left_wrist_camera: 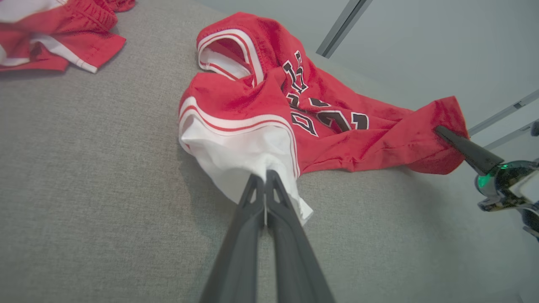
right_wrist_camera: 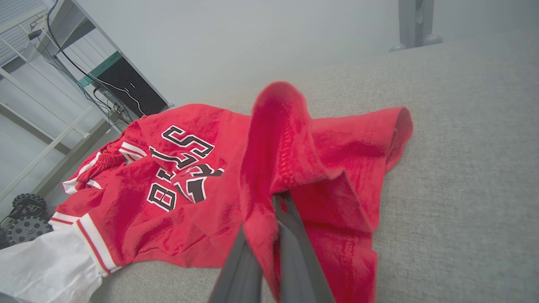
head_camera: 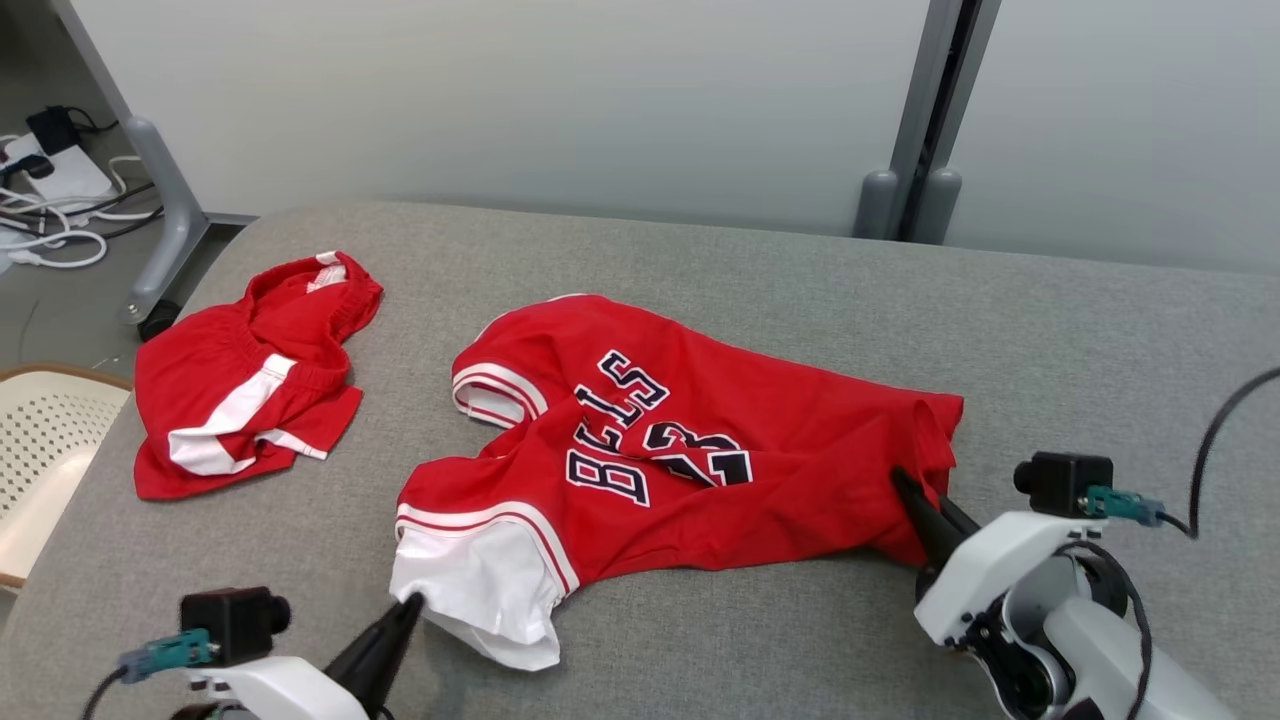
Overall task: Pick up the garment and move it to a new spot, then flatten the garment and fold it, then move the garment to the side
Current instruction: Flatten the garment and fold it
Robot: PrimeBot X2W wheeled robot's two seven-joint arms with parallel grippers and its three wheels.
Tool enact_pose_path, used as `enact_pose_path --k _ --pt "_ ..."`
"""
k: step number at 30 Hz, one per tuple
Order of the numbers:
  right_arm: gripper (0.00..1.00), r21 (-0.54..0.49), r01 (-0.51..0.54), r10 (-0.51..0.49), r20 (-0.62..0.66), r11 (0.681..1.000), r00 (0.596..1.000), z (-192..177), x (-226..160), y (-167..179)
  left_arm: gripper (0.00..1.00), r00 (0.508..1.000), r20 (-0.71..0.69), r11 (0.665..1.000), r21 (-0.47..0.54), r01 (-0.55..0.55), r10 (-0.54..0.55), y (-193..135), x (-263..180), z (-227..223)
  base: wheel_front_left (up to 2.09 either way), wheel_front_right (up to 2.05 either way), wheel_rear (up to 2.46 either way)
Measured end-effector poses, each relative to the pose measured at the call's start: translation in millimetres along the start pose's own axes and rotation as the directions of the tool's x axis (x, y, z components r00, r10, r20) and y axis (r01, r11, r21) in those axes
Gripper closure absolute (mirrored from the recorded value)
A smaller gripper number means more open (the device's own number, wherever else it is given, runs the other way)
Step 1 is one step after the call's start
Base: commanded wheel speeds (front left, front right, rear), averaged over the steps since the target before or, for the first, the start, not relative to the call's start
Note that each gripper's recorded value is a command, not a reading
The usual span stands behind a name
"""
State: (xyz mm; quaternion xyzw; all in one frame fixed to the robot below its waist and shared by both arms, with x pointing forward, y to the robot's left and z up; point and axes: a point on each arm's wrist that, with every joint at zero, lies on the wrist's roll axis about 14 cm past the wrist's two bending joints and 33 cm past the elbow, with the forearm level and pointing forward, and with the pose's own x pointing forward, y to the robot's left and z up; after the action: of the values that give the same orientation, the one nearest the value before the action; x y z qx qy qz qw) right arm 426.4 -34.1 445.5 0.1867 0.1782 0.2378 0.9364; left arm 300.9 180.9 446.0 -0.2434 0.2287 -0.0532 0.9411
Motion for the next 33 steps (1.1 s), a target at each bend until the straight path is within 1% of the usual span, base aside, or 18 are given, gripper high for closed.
enact_pose_path --k 5,10,13,20,22,26,28,31,33 --pt "1.00 0.080 -0.025 0.027 -0.017 0.996 0.999 -8 -21 5 1.00 0.998 0.058 1.000 0.006 0.030 -0.031 -11 -13 23 0.00 0.00 0.00" --pt "1.00 0.117 -0.027 0.030 -0.026 0.993 0.999 -13 -42 0 1.00 0.996 0.076 0.998 0.017 0.055 -0.056 -23 -22 33 0.00 0.00 0.00" --pt "1.00 0.147 -0.056 0.057 -0.003 0.988 0.998 -9 -49 9 1.00 0.994 0.083 0.997 0.019 0.069 -0.071 -30 -25 36 0.00 0.00 0.00" --pt "1.00 0.140 -0.073 0.065 0.060 0.988 0.996 13 -59 8 1.00 0.984 0.140 0.993 0.051 0.102 -0.108 -43 -27 56 0.00 0.00 0.00" --pt "1.00 0.136 -0.080 0.071 0.071 0.988 0.995 19 -59 8 1.00 0.981 0.152 0.990 0.086 0.110 -0.122 -46 -25 66 0.00 0.00 0.00" --pt "1.00 0.102 -0.088 0.079 0.094 0.991 0.992 39 -51 6 1.00 0.967 0.185 0.975 0.168 0.147 -0.177 -56 -11 98 0.00 0.00 0.00" --pt "1.00 0.091 -0.102 0.090 0.126 0.991 0.988 58 -43 6 1.00 0.967 0.187 0.964 0.235 0.124 -0.170 -50 0 116 0.00 0.00 0.00" --pt "1.00 0.068 -0.125 0.111 0.174 0.990 0.978 89 -26 9 1.00 0.960 0.185 0.953 0.261 0.155 -0.208 -55 23 141 0.00 0.00 0.00" --pt "1.00 0.068 -0.137 0.120 0.206 0.988 0.971 109 -13 8 1.00 0.961 0.178 0.941 0.302 0.153 -0.213 -53 43 159 0.00 0.00 0.00"
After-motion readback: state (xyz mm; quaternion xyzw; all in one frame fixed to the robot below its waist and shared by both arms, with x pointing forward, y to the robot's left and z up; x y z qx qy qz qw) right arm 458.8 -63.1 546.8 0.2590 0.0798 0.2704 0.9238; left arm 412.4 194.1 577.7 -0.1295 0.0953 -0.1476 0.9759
